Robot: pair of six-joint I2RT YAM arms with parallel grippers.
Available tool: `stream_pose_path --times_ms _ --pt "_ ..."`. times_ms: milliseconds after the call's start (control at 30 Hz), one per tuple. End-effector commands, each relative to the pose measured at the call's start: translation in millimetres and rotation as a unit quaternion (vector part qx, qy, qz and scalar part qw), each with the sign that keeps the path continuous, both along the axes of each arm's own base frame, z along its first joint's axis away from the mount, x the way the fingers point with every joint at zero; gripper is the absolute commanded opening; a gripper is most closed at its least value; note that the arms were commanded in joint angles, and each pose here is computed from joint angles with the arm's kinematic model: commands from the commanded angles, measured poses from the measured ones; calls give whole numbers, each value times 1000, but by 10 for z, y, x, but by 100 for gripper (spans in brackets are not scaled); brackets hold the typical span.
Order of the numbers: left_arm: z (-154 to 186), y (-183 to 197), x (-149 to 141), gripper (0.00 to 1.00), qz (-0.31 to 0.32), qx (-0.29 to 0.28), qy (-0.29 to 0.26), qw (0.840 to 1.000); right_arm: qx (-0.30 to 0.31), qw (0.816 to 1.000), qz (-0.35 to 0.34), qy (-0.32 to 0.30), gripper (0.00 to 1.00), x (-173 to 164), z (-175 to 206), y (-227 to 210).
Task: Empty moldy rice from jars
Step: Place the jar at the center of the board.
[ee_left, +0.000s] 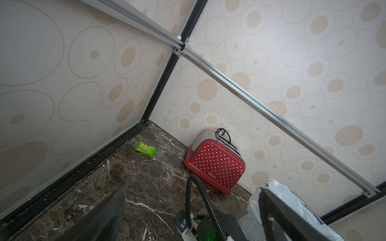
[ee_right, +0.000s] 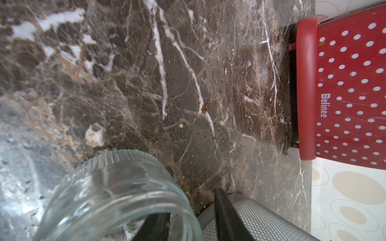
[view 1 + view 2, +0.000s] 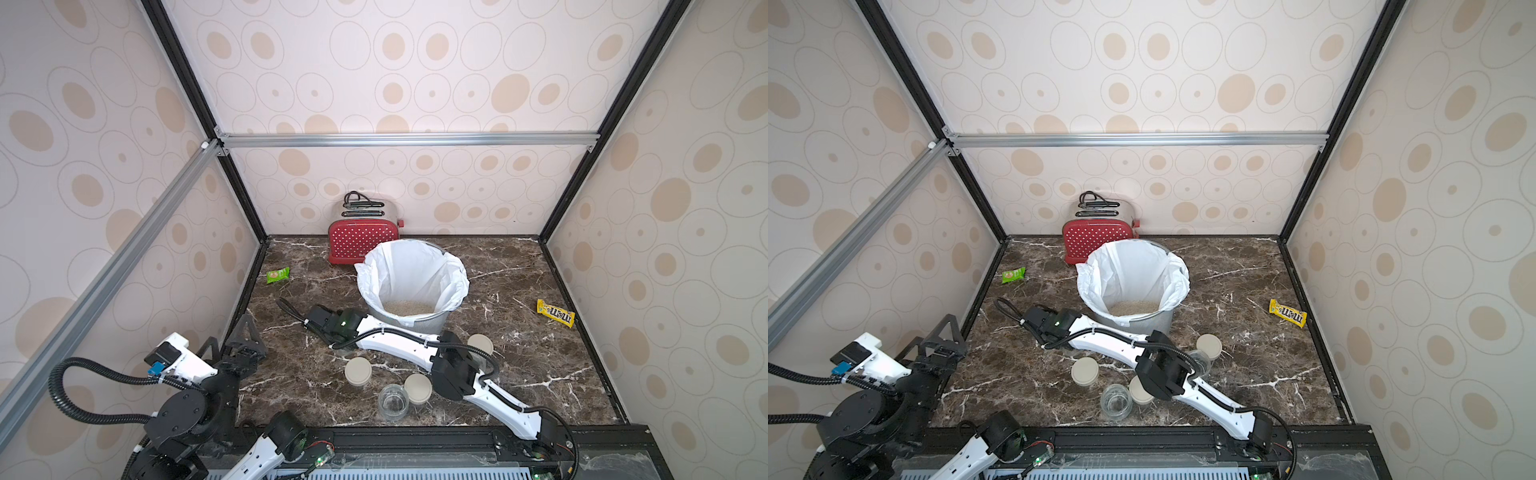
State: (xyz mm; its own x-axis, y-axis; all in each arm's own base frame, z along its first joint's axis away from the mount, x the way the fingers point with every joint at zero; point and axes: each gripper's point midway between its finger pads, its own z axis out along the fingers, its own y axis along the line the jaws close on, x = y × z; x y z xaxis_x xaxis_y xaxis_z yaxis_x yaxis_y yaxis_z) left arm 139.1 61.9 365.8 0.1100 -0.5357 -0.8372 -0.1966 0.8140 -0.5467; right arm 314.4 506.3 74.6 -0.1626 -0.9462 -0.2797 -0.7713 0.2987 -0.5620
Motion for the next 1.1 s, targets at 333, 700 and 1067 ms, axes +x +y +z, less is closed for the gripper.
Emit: stream_pose_path --times_ms 333,700,1067 --pt "-13 17 18 99 13 2 7 1000 7 1000 -7 -14 52 24 282 -59" --pt "8 -14 55 99 12 4 7 1000 28 999 6 -37 54 -41 641 5" --pt "43 -20 75 99 16 12 4 1000 36 998 15 -52 55 -232 959 -7"
